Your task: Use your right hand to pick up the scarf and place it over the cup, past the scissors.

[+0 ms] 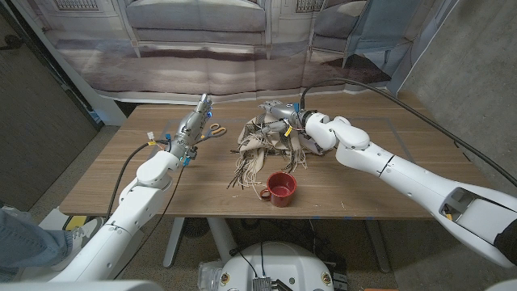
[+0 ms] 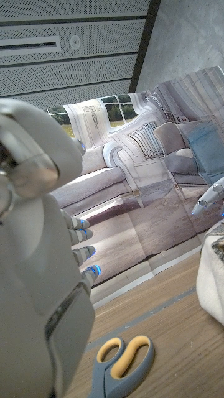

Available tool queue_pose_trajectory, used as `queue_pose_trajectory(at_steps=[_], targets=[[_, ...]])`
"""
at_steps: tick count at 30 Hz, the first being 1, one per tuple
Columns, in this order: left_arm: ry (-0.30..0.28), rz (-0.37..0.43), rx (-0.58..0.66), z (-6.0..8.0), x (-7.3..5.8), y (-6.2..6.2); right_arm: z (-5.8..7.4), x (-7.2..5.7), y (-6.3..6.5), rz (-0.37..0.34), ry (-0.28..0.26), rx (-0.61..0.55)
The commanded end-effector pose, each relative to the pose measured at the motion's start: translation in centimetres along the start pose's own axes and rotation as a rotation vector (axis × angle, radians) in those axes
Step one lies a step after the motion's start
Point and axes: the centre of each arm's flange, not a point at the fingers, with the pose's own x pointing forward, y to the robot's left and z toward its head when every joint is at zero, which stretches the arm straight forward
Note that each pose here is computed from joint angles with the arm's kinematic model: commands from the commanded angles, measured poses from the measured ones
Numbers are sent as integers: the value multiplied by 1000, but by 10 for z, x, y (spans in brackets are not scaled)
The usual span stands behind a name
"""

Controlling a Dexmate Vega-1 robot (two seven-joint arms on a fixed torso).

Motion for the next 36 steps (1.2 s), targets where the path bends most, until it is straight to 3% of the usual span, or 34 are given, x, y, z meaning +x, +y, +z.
queue_pose_trajectory(at_steps=[1, 8, 16, 36], targets=[[-1, -3, 5, 2, 2, -2, -7, 5, 6, 13, 13, -3], [4, 4, -7, 0, 2, -3, -13, 9, 14, 31, -2, 17], [5, 8, -7, -1, -1, -3, -17, 11, 20, 49, 16, 19], [6, 14, -10, -3, -6, -5, -12, 19, 33, 110, 9, 11]])
